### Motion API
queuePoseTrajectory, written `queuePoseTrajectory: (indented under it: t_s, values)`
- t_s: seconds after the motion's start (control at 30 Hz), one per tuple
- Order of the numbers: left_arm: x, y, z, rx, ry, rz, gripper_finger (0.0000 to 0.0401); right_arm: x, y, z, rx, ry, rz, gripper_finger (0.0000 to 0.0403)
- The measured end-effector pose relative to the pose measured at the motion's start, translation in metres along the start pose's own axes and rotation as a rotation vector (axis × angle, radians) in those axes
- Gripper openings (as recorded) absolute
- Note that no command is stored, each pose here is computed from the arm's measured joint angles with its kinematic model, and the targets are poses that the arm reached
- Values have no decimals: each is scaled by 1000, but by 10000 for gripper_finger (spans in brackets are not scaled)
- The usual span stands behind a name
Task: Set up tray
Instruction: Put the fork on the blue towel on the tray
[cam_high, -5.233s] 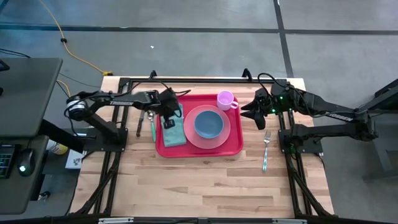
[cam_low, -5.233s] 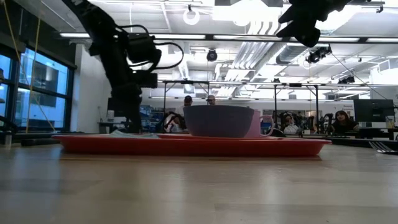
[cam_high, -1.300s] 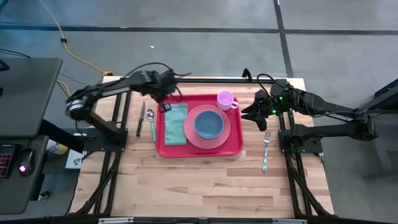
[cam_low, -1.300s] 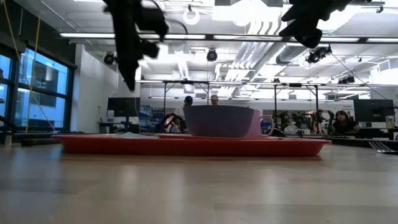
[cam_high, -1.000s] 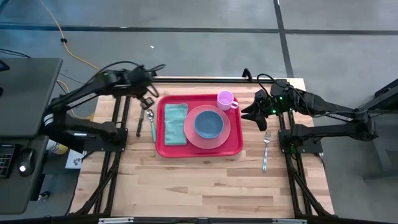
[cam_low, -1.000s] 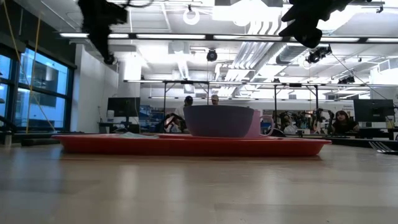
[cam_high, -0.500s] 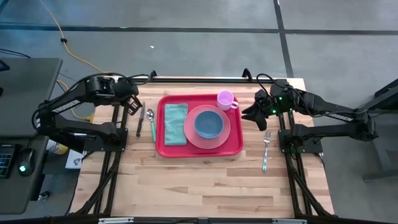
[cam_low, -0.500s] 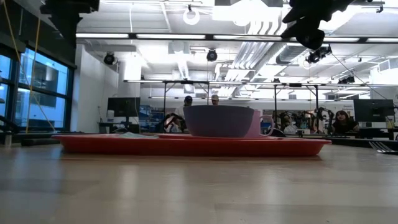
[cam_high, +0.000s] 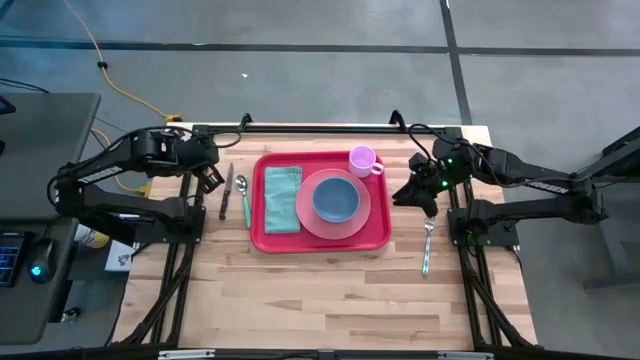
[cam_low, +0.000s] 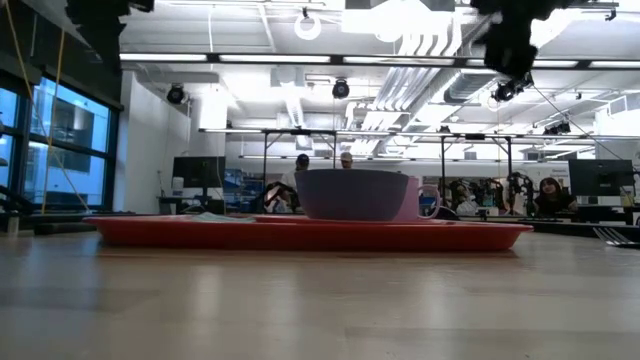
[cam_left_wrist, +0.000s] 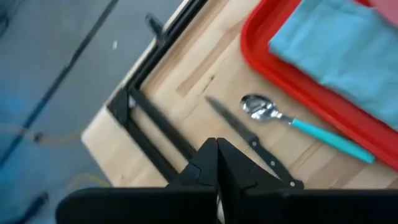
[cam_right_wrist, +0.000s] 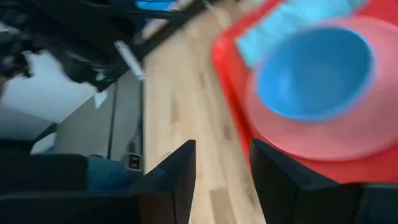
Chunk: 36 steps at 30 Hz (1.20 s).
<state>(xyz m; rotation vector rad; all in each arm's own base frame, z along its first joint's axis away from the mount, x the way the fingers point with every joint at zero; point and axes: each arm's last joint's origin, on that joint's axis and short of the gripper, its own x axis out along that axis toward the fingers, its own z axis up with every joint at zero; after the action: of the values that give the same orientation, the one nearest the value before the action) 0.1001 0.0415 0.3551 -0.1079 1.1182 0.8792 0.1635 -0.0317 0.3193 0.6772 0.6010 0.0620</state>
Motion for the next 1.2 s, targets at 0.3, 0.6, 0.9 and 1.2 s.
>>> queuePoseTrajectory:
  t_s: [0.3,0.6,0.9,1.2]
  values:
    - [-13,7,-2,52,-182,-57,65,-45,66,44,-168,-165,-263,117]
    - [-22,15,-15,169,-242,-137,61,-44,91,59,131,225,-623,117]
    - [-32,26,-29,225,-337,-144,51,25,77,37,475,494,-662,113]
    - [-39,31,-35,317,-421,-163,49,59,62,-46,832,740,-951,87]
